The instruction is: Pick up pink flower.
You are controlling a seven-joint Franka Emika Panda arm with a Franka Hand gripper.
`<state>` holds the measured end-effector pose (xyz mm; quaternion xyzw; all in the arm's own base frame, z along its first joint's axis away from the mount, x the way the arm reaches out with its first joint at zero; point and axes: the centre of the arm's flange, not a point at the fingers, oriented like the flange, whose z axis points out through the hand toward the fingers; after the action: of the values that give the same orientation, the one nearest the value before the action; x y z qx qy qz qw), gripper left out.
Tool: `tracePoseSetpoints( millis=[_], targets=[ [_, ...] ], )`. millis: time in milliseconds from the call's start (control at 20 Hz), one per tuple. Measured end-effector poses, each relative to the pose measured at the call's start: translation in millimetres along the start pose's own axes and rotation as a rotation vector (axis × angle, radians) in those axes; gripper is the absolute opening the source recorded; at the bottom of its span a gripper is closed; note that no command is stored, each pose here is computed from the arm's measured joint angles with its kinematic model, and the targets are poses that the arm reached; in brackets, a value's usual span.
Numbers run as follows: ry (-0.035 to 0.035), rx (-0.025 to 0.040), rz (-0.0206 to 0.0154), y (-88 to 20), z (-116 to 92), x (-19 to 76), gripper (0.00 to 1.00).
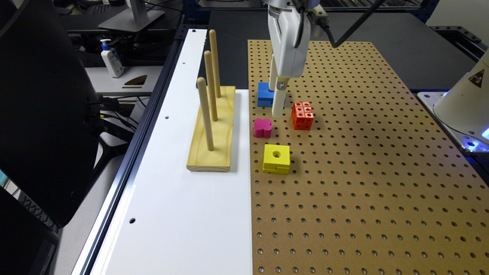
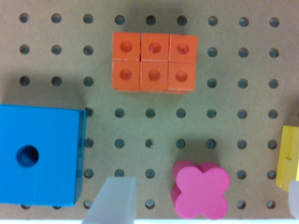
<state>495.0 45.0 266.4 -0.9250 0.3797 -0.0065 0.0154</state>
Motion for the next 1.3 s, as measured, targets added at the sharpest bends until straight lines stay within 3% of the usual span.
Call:
tracePoseSetpoints(
  millis=[200, 400, 550, 700, 950, 1150, 1300],
  targets=[
    [0.0058, 0.0072, 0.0008, -3.2, -3.0, 3.2, 1.00],
    [-0.0022, 0.0008, 0.0018, -3.4, 11.9, 4.0, 1.00],
    [-0.0025, 0.0050, 0.0029, -5.0, 37.7, 6.0, 1.00],
    [-0.0042, 0.0065, 0.0037, -9.9, 47.1, 10.5, 1.00],
    [-0.0003, 0.0168, -0.0082, -18.8, 43.8, 8.8, 1.00],
    [-0.0049, 0.0134, -0.0124, -19.1, 45.3, 5.7, 1.00],
    [-0.0078, 0.0100, -0.0128, -17.8, 46.8, 4.4, 1.00]
  ],
)
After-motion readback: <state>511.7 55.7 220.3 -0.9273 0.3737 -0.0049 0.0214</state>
